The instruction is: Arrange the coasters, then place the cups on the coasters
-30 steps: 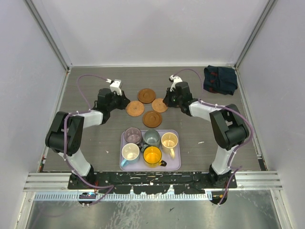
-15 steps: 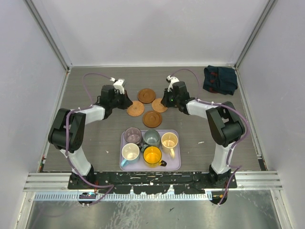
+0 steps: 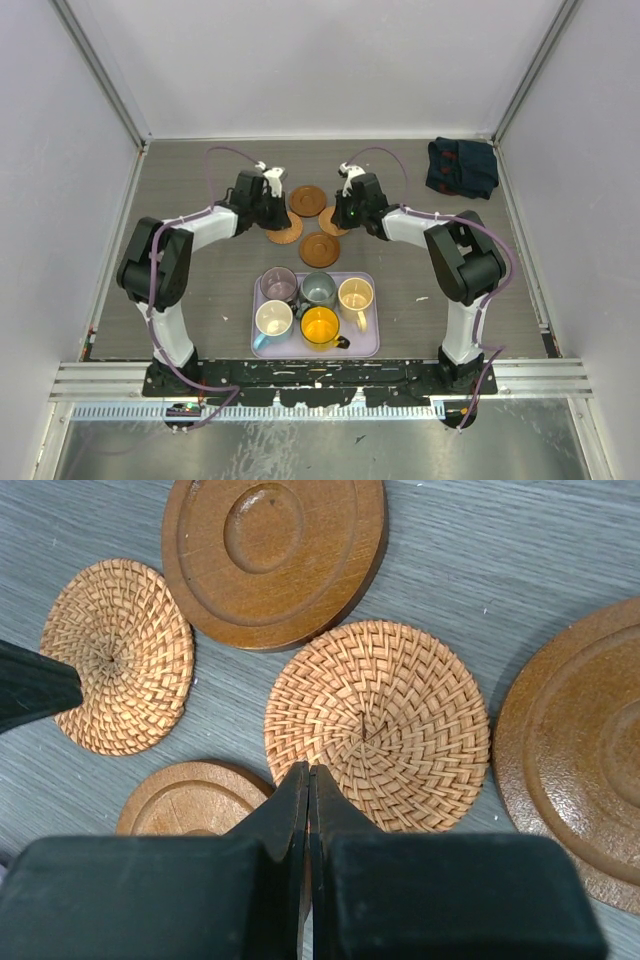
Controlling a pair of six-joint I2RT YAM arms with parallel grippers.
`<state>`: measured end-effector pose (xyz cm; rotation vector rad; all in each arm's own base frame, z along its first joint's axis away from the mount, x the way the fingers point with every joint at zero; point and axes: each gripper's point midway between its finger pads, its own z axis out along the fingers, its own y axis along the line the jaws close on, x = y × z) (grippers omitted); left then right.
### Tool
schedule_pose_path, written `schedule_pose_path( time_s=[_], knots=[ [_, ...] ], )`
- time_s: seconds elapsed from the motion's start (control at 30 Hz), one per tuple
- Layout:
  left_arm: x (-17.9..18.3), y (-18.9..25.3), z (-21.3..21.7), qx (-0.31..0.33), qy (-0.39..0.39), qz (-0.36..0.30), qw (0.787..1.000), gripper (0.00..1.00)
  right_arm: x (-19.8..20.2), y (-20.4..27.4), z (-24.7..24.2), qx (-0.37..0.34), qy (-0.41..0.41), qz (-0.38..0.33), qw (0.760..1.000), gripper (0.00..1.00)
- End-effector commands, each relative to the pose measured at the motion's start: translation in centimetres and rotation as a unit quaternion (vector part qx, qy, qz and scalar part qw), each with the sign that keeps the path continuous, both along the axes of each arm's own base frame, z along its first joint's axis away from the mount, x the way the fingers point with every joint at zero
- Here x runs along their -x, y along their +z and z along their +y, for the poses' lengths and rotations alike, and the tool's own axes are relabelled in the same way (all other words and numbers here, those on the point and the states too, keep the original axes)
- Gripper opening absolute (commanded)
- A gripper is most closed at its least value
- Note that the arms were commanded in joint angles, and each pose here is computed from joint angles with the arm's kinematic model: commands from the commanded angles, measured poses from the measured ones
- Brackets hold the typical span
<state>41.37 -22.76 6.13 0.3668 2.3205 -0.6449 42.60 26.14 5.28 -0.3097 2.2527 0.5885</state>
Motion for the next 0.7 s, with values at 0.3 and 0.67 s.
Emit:
schedule_pose_path(
  time_s=[0.3,0.67],
  knots=[
    [-4.6,3.7,-5.4,0.055,-0.024,-0.067,0.996,0.07,0.0,0.9,-0.2,0.011,-0.015,-0.014,1.0,0.01],
    [-8.3,1.8,-4.5,-0.018,0.025,-0.026,0.999,0.08,-0.1,0.8,-0.7,0.023,-0.019,-0.017,0.999,0.01]
  ],
)
